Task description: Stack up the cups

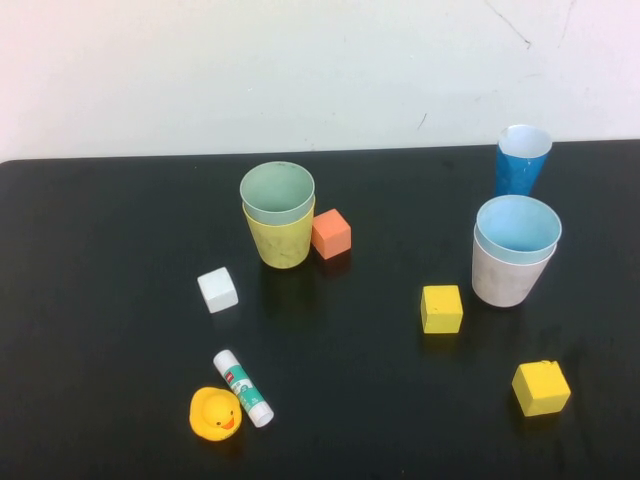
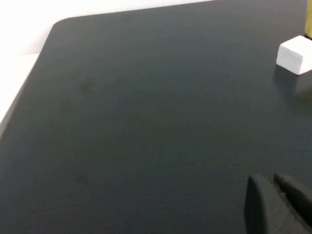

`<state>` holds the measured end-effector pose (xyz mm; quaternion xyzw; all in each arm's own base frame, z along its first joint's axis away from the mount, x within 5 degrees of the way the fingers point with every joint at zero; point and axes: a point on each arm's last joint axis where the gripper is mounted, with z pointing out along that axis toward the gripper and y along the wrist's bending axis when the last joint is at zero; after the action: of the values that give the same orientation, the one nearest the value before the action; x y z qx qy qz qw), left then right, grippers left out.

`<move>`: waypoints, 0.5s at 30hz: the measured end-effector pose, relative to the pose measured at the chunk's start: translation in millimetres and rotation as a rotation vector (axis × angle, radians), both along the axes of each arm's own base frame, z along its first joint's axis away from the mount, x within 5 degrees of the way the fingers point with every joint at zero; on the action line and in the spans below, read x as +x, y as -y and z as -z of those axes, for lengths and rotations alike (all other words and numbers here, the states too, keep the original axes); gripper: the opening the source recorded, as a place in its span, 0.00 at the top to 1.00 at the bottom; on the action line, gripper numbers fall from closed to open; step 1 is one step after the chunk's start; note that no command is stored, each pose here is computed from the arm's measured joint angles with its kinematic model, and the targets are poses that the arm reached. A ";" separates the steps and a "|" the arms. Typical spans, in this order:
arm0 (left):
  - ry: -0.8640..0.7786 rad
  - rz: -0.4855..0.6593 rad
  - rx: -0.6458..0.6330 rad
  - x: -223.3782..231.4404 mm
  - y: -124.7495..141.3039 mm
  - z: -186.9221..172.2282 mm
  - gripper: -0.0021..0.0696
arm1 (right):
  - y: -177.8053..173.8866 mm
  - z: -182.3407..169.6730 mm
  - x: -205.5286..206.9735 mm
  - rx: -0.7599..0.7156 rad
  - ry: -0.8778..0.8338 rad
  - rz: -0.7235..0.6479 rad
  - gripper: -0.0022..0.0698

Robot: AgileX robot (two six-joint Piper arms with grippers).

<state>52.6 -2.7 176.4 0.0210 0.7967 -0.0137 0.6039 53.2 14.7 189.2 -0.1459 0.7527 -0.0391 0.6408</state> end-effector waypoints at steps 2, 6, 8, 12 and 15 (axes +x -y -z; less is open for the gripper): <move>0.000 0.000 0.000 0.0 0.0 0.0 0.97 | 5.9 7.6 0.9 0.012 -0.031 0.068 0.97; 0.000 0.000 0.000 0.0 0.0 0.0 0.97 | 14.0 12.0 1.1 0.047 -0.055 0.166 0.97; 0.000 0.000 0.000 0.0 0.0 0.0 0.97 | 16.1 12.3 0.9 0.024 -0.057 0.184 0.97; 0.000 0.000 0.000 0.0 0.0 0.0 0.97 | 19.2 12.8 0.6 -0.025 -0.061 0.209 0.97; 0.000 0.000 0.000 0.0 0.0 0.0 0.97 | 20.3 14.8 0.0 -0.038 -0.084 0.219 0.97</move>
<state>52.6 -2.7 176.4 0.0210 0.7967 -0.0137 0.6039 53.2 -5.6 174.3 -0.0765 0.7894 -0.1171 0.5978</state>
